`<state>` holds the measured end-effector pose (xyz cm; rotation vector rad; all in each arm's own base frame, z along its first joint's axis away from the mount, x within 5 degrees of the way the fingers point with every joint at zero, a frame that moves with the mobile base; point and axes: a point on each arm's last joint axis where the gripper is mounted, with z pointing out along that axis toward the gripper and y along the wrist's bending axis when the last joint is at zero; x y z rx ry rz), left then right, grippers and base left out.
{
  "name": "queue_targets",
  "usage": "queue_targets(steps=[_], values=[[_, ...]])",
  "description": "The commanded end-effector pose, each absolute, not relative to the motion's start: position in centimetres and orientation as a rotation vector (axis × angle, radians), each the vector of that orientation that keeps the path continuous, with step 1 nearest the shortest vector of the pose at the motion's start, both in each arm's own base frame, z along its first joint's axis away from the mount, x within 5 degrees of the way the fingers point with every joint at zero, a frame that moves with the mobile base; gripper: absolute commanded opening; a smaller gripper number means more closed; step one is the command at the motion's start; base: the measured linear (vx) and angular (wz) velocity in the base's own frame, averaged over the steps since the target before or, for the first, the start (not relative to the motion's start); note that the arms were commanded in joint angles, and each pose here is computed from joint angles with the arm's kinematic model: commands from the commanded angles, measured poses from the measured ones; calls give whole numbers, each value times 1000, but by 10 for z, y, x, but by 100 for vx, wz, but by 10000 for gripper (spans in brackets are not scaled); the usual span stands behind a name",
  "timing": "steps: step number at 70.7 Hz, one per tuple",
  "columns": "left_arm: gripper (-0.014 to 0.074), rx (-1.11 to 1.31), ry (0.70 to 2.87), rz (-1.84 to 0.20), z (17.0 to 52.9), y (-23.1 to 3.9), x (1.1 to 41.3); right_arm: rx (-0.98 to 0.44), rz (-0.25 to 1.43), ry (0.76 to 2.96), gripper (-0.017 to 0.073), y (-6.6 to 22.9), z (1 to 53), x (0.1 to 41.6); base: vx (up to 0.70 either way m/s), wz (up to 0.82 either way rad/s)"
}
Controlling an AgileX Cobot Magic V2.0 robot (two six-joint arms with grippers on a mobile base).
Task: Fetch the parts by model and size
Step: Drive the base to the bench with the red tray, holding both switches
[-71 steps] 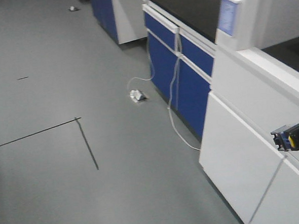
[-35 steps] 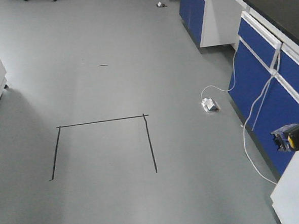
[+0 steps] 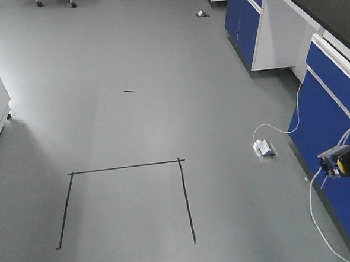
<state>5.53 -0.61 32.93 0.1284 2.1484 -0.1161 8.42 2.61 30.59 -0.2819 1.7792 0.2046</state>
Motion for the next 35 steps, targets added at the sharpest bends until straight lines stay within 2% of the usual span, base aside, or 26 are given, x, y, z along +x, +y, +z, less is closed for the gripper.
queue_targets(steps=[1,35], values=[[3,128,2062,-135,342,-7,59,-279,194,1666,-6,26,323,85,54,-1],[3,128,2061,-135,342,-7,59,-279,194,1666,-6,26,323,85,62,2]])
